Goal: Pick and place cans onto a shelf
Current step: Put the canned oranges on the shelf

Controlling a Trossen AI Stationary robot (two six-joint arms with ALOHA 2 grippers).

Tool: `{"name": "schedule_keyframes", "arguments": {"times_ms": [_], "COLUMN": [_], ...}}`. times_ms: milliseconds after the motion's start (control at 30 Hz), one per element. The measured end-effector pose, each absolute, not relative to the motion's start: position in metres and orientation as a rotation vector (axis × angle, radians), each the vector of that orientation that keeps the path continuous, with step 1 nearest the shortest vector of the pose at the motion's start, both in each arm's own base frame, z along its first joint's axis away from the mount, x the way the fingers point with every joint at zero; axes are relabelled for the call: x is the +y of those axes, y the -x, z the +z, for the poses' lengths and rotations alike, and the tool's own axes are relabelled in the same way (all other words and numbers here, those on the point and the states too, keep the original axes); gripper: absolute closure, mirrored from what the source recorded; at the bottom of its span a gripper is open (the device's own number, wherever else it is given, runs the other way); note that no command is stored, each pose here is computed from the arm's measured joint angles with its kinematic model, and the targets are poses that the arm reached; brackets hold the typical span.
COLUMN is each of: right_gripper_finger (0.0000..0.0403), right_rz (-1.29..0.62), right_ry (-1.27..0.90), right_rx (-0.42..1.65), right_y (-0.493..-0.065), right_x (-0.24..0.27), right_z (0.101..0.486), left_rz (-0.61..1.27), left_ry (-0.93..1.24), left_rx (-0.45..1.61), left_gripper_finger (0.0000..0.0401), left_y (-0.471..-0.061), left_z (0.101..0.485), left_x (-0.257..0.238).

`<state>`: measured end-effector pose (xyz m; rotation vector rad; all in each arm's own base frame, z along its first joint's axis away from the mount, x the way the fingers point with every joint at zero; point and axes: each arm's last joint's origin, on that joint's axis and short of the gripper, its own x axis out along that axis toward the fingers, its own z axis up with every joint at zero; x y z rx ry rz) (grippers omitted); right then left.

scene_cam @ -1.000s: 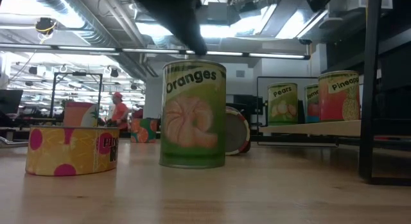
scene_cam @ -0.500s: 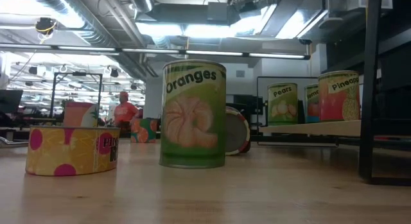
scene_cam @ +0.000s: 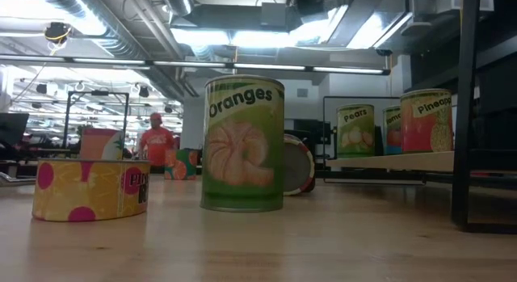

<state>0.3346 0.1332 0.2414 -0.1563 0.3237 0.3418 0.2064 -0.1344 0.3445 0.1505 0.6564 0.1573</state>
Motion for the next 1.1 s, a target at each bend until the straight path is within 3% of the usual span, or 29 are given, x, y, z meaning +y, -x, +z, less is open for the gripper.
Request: {"name": "schedule_keyframes", "arguments": {"times_ms": [533, 1100], "right_gripper_finger": [0.0306, 0.0306], "right_rz": [0.357, 0.297], "right_ry": [0.252, 0.284], "right_rx": [0.653, 0.829], "right_y": [-0.388, -0.381], "right_x": [0.155, 0.150], "right_z": [0.224, 0.204], "left_rz": [0.124, 0.117], "left_ry": [-0.082, -0.061], "left_rx": [0.581, 0.556], "left_gripper_finger": [0.0330, 0.0330], "left_y": [-0.201, -0.202], "left_z": [0.267, 0.265], "left_x": [-0.139, -0.141]}}
